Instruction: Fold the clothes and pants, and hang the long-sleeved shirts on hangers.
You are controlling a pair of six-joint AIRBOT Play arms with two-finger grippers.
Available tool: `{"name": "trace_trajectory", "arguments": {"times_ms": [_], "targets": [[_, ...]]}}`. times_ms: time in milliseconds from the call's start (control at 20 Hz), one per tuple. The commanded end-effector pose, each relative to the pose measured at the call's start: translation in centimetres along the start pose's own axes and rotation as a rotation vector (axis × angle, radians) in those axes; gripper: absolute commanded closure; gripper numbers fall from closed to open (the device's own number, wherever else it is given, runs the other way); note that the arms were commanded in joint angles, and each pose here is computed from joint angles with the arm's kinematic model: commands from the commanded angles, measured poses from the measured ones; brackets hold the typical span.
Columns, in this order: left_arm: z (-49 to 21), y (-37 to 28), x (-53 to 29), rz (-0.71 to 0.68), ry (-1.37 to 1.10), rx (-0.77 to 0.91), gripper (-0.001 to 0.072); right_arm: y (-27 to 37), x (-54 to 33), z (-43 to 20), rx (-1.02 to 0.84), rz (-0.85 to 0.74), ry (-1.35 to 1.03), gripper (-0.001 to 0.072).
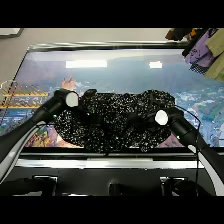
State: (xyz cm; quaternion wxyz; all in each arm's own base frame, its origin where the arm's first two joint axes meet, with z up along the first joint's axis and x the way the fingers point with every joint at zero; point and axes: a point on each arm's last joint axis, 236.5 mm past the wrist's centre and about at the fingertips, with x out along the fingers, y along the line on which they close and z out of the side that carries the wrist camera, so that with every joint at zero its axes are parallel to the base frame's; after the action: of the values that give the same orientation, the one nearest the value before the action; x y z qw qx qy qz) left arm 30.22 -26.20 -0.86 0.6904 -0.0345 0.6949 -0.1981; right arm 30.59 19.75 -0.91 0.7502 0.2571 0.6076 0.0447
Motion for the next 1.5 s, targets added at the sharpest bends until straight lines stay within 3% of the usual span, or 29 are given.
{"name": "trace_trajectory", "arguments": {"times_ms": [0,300,450,550,800,950,1050,1200,1450], "targets": [[1.7,4.0,-3.9,0.028,-0.106,-0.052,-0.0004,0.2,-0.3,-1.5,-0.042,0.012,0.059,0.0673],[-3.2,22.4,-12.3,0.189,-0.280,-0.327,-0.0003,-0.1,-2.4,-3.1,-0.110,0.004,0.095,0.0672],[-7.9,27.5,-13.1,0.214,-0.193,-0.453,-0.0001,-0.2,-3.0,-3.6,-0.128,0.000,0.107,0.0672],[-7.9,30.6,-14.0,0.230,-0.270,-0.617,-0.0003,-0.4,-3.0,-3.8,-0.137,-0.006,0.116,0.0672],[-10.0,40.8,-20.6,0.268,-0.484,-0.820,-0.0003,-0.4,-3.0,-3.6,-0.141,-0.005,0.107,0.0672],[-14.1,47.9,-25.7,0.363,-0.564,-0.804,-0.0002,-0.5,-3.0,-3.6,-0.144,-0.009,0.105,0.0672],[-16.9,51.4,-26.5,0.444,-0.558,-0.733,-0.0001,-0.7,-3.0,-3.6,-0.159,-0.018,0.107,0.0672],[-19.1,55.3,-26.8,0.518,-0.601,-0.764,-0.0001,-0.8,-3.0,-3.5,-0.179,-0.020,0.106,0.0671],[-20.0,58.9,-23.0,0.484,-0.568,-0.770,0.0003,-0.2,-2.9,-2.6,-0.179,0.003,0.064,0.0671]]}}
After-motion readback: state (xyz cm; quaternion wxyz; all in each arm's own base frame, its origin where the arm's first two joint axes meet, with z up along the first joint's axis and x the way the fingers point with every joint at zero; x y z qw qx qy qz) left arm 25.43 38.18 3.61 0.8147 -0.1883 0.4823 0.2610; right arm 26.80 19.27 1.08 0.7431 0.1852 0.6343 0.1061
